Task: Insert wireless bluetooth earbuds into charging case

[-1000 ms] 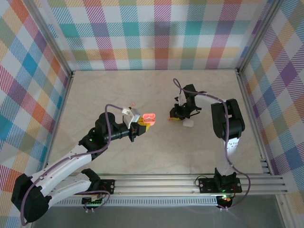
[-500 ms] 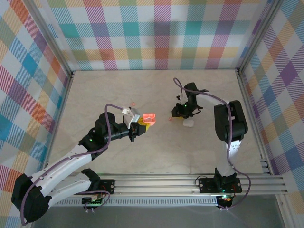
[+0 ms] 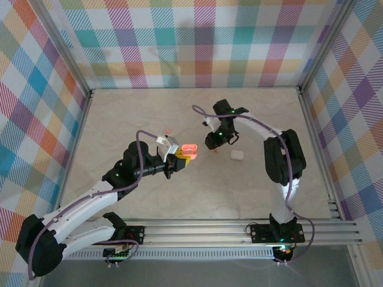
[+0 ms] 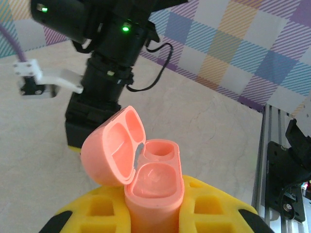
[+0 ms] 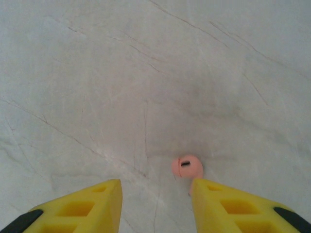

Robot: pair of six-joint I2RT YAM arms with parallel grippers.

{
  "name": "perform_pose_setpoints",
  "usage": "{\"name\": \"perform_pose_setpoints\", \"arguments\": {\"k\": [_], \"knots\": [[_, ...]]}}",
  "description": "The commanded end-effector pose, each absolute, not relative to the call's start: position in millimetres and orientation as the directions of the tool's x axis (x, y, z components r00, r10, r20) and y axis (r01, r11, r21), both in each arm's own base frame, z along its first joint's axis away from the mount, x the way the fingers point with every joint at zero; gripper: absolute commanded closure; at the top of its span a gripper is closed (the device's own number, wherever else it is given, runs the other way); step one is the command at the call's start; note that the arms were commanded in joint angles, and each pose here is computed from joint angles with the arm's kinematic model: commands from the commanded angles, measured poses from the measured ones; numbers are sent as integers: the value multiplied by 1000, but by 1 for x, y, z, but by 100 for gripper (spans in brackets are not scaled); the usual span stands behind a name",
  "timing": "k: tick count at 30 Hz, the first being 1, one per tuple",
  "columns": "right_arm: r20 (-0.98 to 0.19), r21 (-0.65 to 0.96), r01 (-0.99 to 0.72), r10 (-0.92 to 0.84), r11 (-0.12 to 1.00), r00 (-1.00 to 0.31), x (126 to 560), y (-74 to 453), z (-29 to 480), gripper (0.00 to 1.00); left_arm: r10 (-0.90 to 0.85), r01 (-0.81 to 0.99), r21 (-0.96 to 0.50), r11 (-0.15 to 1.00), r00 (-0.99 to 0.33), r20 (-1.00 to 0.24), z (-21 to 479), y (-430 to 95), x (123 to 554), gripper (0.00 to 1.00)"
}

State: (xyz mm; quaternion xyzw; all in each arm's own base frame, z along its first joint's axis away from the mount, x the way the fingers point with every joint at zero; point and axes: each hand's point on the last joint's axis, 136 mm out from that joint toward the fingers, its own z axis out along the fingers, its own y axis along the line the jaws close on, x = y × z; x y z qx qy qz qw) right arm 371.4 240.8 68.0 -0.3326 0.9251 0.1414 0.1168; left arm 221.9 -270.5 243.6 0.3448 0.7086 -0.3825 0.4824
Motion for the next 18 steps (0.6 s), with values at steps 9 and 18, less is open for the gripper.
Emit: {"name": "perform_pose_setpoints", "arguments": {"k": [9,18], "knots": [[-144,96,-714,-700,693,-699,365,220,39,58,112,871,-198,449,-275,-955,252,-276,217,100],[-137,113,-715,-702,690,-699,365,225,34,55,121,873,-187,450,-267,-956,252,-275,217,100]]}}
